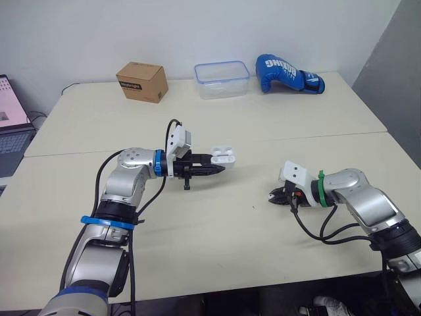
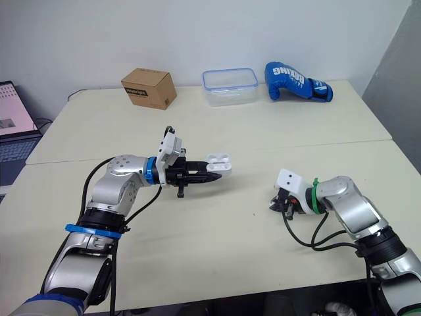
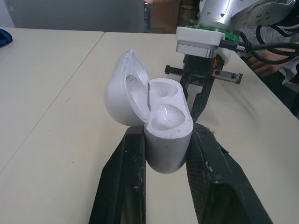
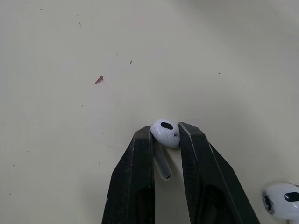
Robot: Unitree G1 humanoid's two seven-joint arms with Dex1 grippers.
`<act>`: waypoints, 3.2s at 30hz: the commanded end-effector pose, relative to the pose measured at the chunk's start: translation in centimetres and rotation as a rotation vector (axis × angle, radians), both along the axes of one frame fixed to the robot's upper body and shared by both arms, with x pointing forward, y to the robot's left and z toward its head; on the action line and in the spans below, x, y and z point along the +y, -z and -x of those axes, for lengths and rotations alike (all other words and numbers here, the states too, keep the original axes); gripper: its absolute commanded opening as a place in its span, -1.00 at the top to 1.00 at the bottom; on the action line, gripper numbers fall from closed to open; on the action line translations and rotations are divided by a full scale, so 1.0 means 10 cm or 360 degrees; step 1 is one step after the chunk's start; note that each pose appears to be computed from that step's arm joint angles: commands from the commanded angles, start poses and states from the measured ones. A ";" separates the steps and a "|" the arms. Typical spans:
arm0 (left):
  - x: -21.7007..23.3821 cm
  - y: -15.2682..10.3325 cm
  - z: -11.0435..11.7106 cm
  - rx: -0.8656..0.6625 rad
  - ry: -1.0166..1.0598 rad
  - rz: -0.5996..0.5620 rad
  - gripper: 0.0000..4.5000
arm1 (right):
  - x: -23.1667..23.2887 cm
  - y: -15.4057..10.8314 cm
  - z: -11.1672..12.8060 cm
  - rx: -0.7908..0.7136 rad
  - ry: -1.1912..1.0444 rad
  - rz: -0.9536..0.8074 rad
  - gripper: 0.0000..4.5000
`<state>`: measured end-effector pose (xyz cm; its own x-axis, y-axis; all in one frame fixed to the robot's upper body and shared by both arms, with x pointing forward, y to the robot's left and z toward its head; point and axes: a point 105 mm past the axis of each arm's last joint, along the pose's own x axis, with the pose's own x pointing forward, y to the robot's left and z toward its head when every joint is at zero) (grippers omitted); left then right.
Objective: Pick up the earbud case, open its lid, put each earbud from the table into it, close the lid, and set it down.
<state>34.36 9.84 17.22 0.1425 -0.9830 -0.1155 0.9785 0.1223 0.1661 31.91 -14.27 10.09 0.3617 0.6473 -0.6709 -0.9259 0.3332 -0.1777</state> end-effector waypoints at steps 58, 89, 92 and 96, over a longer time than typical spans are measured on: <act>-0.06 -0.05 0.03 -0.0106 0.0024 0.0010 0.65 | -0.23 -0.27 0.23 -0.0014 -0.0602 0.1110 -0.10; -0.06 0.00 0.04 -0.0101 0.0017 -0.0003 0.65 | -0.04 -0.18 0.39 0.0082 -0.0634 0.1216 0.34; -0.06 0.00 0.04 -0.0101 0.0017 -0.0005 0.65 | -0.05 -0.18 0.40 0.0090 -0.0629 0.1223 0.46; -0.06 0.00 0.04 -0.0101 0.0017 -0.0007 0.65 | -0.06 -0.17 0.39 0.0092 -0.0622 0.1235 0.46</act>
